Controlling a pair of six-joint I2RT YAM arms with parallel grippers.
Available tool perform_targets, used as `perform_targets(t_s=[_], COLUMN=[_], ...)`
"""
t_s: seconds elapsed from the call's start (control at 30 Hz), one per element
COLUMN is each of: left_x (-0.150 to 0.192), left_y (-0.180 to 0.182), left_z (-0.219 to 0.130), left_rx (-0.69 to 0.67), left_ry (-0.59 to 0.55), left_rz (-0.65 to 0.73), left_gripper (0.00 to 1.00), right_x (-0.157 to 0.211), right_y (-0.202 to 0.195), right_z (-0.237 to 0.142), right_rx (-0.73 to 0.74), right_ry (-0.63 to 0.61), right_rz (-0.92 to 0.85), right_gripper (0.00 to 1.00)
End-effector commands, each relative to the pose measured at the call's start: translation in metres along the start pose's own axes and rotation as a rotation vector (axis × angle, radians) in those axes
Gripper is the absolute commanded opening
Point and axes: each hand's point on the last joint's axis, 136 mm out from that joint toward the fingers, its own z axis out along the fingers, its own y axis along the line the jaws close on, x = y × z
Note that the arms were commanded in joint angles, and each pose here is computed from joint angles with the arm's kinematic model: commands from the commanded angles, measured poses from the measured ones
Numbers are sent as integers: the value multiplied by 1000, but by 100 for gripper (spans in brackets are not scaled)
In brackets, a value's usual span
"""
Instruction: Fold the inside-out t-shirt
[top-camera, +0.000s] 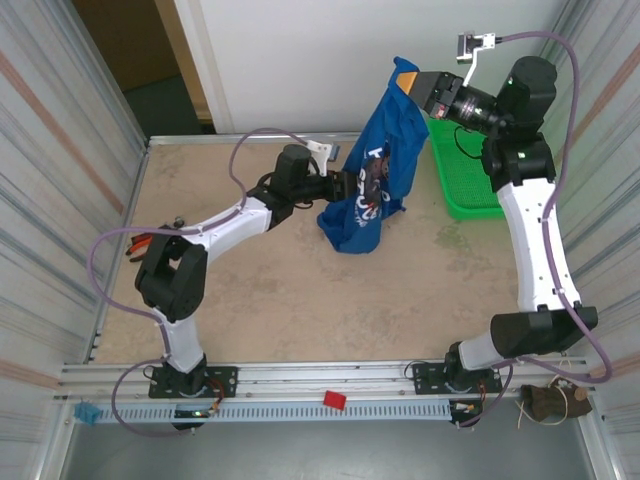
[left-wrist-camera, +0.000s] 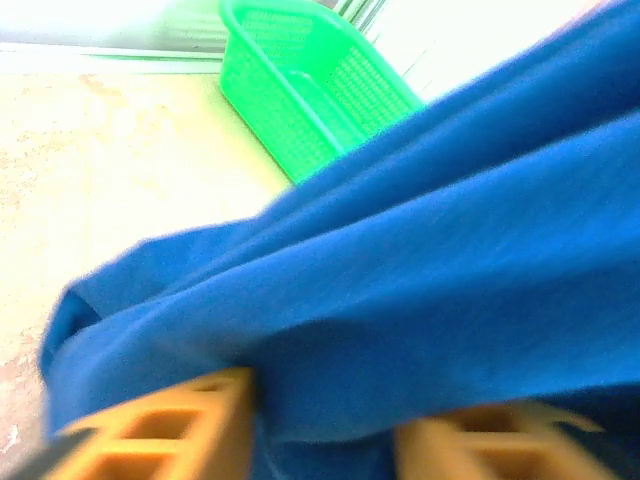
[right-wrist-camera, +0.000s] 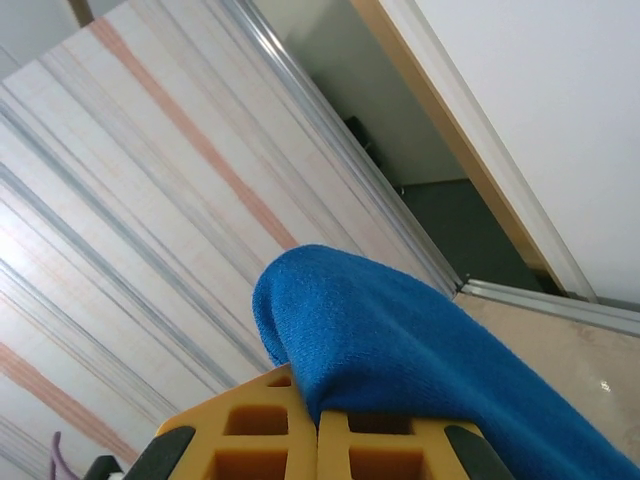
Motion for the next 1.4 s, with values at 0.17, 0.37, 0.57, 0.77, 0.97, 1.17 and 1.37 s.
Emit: perform_targets(t_s=[0.17,0.37,0.57,0.77,0.97,1.17,1.37], left_x=[-63,-173,-242,-200,-40,96,124], left_y=[42,81,53,36,53,55,65], left_z=[-49,-129,-186,-203,-179,-192,-248], left_rx=[-132,-250,-264,-231,-241,-282,-444], left_ry=[-128,-341,-475,-446,-260,-101,-162], left_rz=[36,30,117,87,-42,-198,-379], left_gripper=[0,0,0,0,0,57,72], right_x=[-12,-32,-57,4,181,298,322], right_y=[-29,-81,-63,-82,-135,-160,-182], right_z=[-16,2,11,3,-30,-112,-172], right_rx=[103,123,60,130,287,620,915], right_ry=[-49,-49,-51,41,211,260,224], right_rz=[-60,-22,-84,-64,144,259,413], right_gripper=[0,0,0,0,24,64,64])
